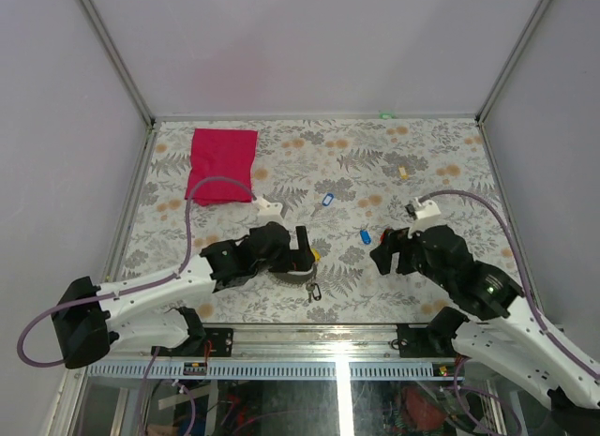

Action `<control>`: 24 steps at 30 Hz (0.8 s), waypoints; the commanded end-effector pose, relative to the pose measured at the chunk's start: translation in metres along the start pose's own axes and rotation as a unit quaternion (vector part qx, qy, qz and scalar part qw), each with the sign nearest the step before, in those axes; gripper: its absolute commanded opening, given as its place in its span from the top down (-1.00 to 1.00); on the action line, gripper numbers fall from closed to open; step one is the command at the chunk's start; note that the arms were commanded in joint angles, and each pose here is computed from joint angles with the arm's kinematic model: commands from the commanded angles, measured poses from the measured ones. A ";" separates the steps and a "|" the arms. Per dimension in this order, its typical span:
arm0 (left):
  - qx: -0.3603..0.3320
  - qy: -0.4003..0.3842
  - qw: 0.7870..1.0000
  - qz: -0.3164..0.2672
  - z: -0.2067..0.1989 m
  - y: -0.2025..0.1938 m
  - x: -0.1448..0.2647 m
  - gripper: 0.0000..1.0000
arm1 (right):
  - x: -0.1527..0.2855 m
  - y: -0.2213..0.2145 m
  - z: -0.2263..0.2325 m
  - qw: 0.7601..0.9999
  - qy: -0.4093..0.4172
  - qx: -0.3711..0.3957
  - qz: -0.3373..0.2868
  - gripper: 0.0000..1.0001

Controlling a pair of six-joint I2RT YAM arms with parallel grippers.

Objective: Put the keys on the keyring

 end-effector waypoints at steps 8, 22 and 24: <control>0.022 0.055 0.998 -0.021 0.042 -0.003 0.002 -0.86 | -0.053 -0.024 0.053 0.979 0.136 0.002 0.149 -0.28; 0.051 0.090 0.994 -0.029 0.065 0.010 -0.016 -0.50 | -0.063 -0.035 0.058 0.976 0.143 -0.024 0.160 -0.17; 0.058 0.113 0.991 -0.041 0.072 0.013 -0.015 -0.43 | -0.062 -0.039 0.057 0.976 0.140 -0.026 0.163 -0.15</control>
Point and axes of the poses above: each gripper's point midway between its finger pads, its own x axis back along the fingers, its own z axis along the line the jaws close on, y = z × x, the point moved 4 cm from there along x, back along the fingers, and after that the axes turned 12 degrees about x, right-handed, at the moved point
